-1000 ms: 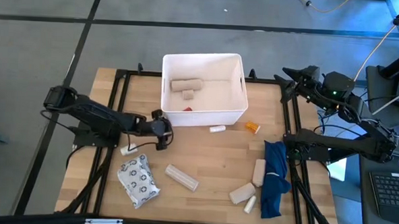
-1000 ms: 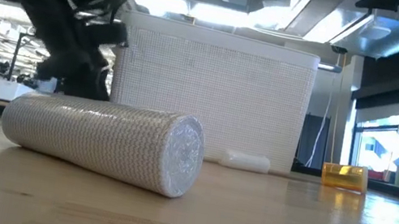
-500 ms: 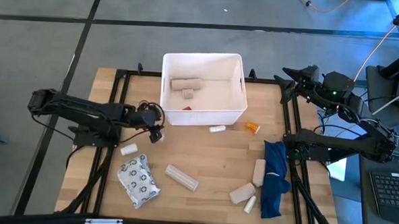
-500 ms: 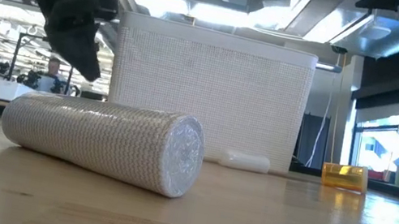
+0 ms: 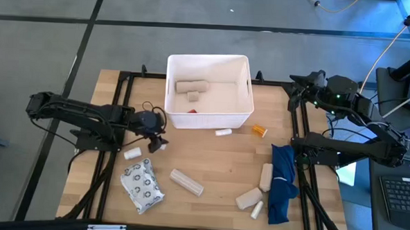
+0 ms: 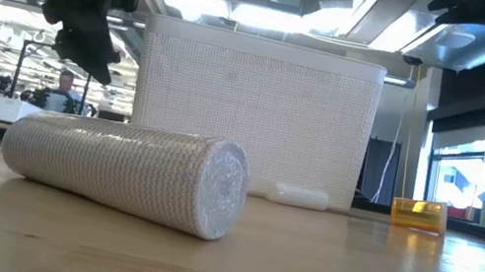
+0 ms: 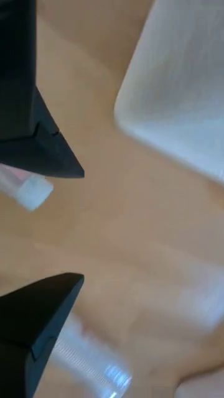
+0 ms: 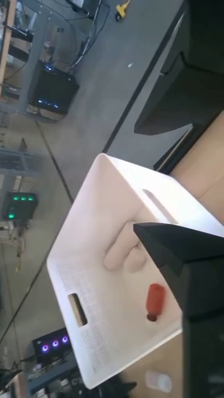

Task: Pick & place medical supplies in basket/bin
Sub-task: Put the transparent pill bottle into the white bin

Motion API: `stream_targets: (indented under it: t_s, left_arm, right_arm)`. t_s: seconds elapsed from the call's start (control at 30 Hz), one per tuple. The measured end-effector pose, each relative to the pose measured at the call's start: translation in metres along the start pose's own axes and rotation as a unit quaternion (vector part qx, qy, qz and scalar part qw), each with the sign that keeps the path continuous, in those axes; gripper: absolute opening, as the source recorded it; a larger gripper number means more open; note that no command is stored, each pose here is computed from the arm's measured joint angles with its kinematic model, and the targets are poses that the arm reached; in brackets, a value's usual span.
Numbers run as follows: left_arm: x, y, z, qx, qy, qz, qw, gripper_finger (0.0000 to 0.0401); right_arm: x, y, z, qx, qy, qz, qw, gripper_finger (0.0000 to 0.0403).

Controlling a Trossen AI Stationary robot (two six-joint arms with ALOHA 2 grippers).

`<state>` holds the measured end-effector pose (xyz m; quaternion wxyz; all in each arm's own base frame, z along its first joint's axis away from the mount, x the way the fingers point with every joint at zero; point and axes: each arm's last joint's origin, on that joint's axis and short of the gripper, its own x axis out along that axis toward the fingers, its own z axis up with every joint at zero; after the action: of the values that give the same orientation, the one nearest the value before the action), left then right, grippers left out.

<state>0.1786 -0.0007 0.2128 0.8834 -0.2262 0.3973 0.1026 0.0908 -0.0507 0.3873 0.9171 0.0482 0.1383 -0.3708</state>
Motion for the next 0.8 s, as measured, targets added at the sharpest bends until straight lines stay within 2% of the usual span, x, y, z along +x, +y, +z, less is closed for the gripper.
stream_targets:
  t_s: [0.17, 0.33, 0.57, 0.67, 0.8]
  left_arm:
    - [-0.0006, -0.0056, -0.0030, -0.010, 0.049, -0.088, 0.995, 0.0282]
    - [-0.0011, -0.0082, -0.0022, -0.049, 0.062, -0.120, 0.990, 0.0280]
    - [-0.0008, -0.0078, -0.0016, -0.042, 0.054, -0.111, 0.991, 0.0279]
    - [-0.0004, -0.0066, -0.0013, -0.003, 0.035, -0.083, 0.996, 0.0279]
    - [0.0004, -0.0029, -0.0102, 0.073, 0.047, -0.005, 0.996, 0.0279]
  right_arm:
    - [0.0000, -0.0001, -0.0013, -0.013, 0.006, -0.001, 1.000, 0.0243]
    - [-0.0001, -0.0004, -0.0042, -0.018, 0.021, -0.002, 1.000, 0.0243]
    - [-0.0003, -0.0008, -0.0081, -0.023, 0.040, -0.003, 0.999, 0.0243]
    - [-0.0004, -0.0009, -0.0081, -0.023, 0.040, -0.004, 0.999, 0.0243]
    - [-0.0003, -0.0008, -0.0081, -0.024, 0.040, -0.003, 0.999, 0.0243]
